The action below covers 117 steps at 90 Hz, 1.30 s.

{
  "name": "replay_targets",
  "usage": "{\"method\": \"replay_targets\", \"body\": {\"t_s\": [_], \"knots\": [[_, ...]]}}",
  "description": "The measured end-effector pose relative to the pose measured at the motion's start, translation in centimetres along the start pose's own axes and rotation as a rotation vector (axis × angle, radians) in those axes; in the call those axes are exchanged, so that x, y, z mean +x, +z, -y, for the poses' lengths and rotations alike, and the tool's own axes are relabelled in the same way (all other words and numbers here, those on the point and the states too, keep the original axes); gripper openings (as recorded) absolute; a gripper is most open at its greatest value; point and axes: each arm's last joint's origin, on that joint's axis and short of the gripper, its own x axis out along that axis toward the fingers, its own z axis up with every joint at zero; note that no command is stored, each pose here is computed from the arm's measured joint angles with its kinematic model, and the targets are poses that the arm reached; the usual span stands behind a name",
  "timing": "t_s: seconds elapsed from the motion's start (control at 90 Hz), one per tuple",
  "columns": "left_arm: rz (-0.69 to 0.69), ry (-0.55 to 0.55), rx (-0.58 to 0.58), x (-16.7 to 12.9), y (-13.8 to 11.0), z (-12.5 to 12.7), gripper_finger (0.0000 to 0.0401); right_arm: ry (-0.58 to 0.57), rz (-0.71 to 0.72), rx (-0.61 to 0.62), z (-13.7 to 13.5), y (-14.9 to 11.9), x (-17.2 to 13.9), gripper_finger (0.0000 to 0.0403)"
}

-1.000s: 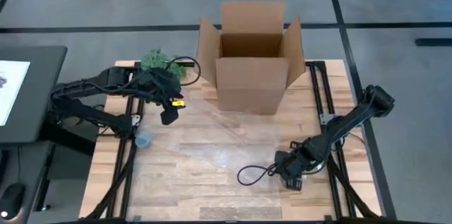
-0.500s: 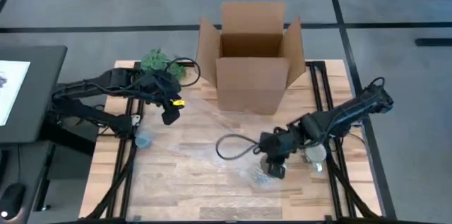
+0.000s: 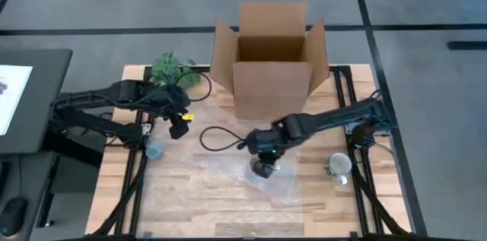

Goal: Wrap mug
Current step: Wrap the white mug with bubble wrap

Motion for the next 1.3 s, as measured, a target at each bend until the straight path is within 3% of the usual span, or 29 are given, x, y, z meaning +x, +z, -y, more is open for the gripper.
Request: {"method": "replay_targets", "body": {"t_s": [0.1,0.2,0.5,0.656,0.756,0.967,1.3], "knots": [[0.017,-0.005,0.018,-0.4,-0.5,-0.2,0.0164,-0.069,-0.046,0.105,1.0,1.0,2.2,0.0004],[0.051,0.002,0.019,-1.1,-0.8,-0.4,0.0164,-0.060,-0.049,0.140,1.4,2.0,3.6,0.0004],[0.119,-0.008,0.023,-2.4,-1.4,-0.8,0.0164,-0.065,-0.012,0.209,1.4,2.2,3.6,0.0004],[0.128,-0.005,0.029,-2.7,-1.6,-0.9,0.0164,-0.152,-0.049,0.466,2.7,2.1,3.5,0.0004],[0.127,-0.002,0.018,-2.6,-1.6,-0.9,0.0164,-0.170,0.042,0.562,3.5,3.1,3.4,0.0004],[0.052,0.001,-0.079,-2.7,-2.4,-1.1,0.0164,-0.128,0.068,0.593,5.1,5.1,3.9,0.0004],[0.055,-0.038,-0.046,-3.5,-3.4,-0.7,0.0164,-0.187,-0.083,0.632,4.5,4.2,7.9,0.0004]]}}
